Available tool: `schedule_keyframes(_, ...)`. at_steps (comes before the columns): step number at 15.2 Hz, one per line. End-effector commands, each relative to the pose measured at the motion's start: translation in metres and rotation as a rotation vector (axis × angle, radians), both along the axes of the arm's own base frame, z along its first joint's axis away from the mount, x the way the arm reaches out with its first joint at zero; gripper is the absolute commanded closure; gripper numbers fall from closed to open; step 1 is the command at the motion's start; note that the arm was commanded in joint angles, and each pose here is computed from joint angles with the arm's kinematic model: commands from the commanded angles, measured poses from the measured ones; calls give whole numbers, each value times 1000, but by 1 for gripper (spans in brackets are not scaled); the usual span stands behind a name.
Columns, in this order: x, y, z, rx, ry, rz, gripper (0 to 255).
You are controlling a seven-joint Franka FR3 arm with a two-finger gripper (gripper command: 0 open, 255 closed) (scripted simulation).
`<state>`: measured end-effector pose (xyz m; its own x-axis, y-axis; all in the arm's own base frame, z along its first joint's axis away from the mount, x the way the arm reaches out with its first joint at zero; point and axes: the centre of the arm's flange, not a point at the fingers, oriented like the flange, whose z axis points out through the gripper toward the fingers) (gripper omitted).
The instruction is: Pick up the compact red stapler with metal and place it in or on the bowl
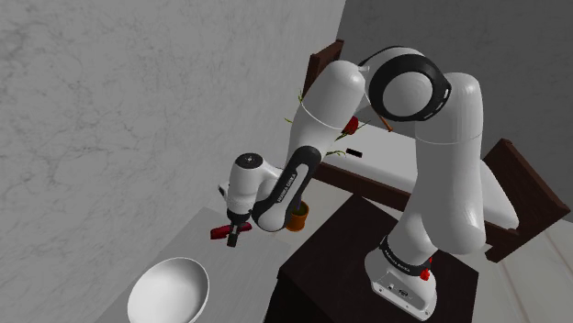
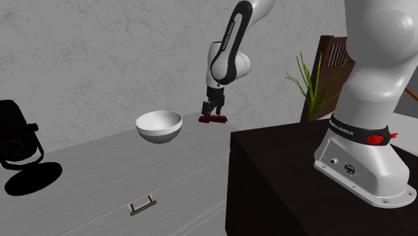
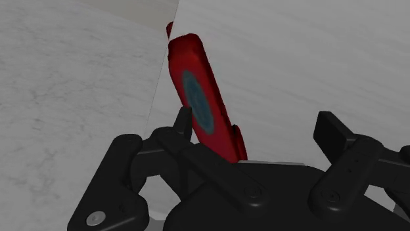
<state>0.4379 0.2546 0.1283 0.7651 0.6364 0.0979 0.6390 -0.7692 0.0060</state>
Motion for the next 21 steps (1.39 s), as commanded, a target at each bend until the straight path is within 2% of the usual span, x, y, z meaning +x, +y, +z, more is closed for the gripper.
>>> schedule_keyframes(1,-1,0,-8,-1,3,0,0)
schedule_keyframes(8,-1,0,-8,-1,3,0,0)
schedule_keyframes(9,-2,1,-9,-2,3,0,255)
schedule_keyframes(18,-1,0,-8,-1,3,0,255)
schedule_keyframes(21,-1,0,8,-1,3,0,255)
